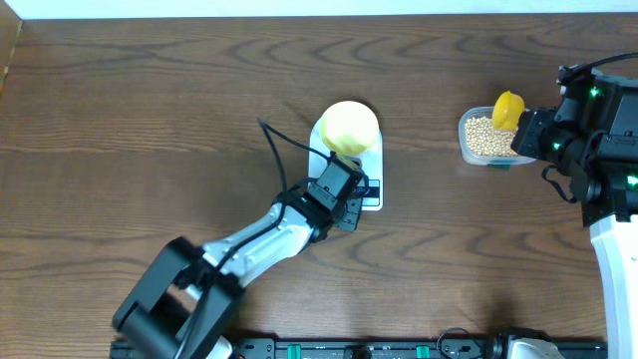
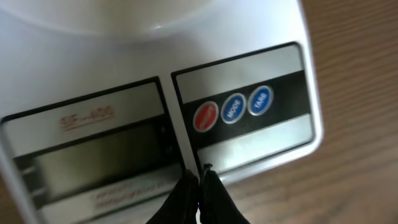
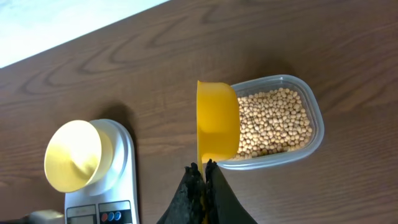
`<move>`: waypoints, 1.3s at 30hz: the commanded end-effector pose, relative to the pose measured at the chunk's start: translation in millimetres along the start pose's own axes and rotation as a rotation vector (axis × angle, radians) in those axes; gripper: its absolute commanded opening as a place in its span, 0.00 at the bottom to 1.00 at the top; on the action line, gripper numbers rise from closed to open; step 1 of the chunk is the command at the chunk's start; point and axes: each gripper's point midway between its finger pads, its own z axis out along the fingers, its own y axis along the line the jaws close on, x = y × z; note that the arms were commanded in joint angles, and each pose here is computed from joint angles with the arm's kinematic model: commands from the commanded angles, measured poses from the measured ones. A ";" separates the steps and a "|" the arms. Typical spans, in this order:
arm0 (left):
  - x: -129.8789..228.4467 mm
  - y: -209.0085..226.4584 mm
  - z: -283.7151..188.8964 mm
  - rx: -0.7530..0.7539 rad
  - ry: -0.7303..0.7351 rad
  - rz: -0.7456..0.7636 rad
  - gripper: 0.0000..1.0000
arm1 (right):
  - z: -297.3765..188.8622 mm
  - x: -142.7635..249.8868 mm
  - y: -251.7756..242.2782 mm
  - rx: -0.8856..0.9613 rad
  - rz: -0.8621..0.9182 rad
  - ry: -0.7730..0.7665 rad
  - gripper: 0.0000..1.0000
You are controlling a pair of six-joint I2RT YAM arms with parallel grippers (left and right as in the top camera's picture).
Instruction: Scoop item into bowl and weigh 50g on scale
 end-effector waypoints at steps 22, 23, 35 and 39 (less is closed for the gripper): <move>-27.7 8.8 11.7 -0.070 -0.128 0.079 0.07 | -4.2 -6.5 -2.9 0.019 -0.009 -0.018 0.01; -30.2 7.7 11.4 -0.067 -0.138 0.082 0.07 | -4.2 -6.5 -2.9 0.019 -0.010 -0.018 0.01; -33.3 6.1 11.0 -0.060 -0.151 0.081 0.07 | -4.2 -6.5 -2.9 0.019 -0.009 -0.018 0.01; -31.8 2.4 11.5 -0.038 -0.143 0.082 0.07 | -4.3 -6.9 -4.1 0.022 -0.007 -0.019 0.01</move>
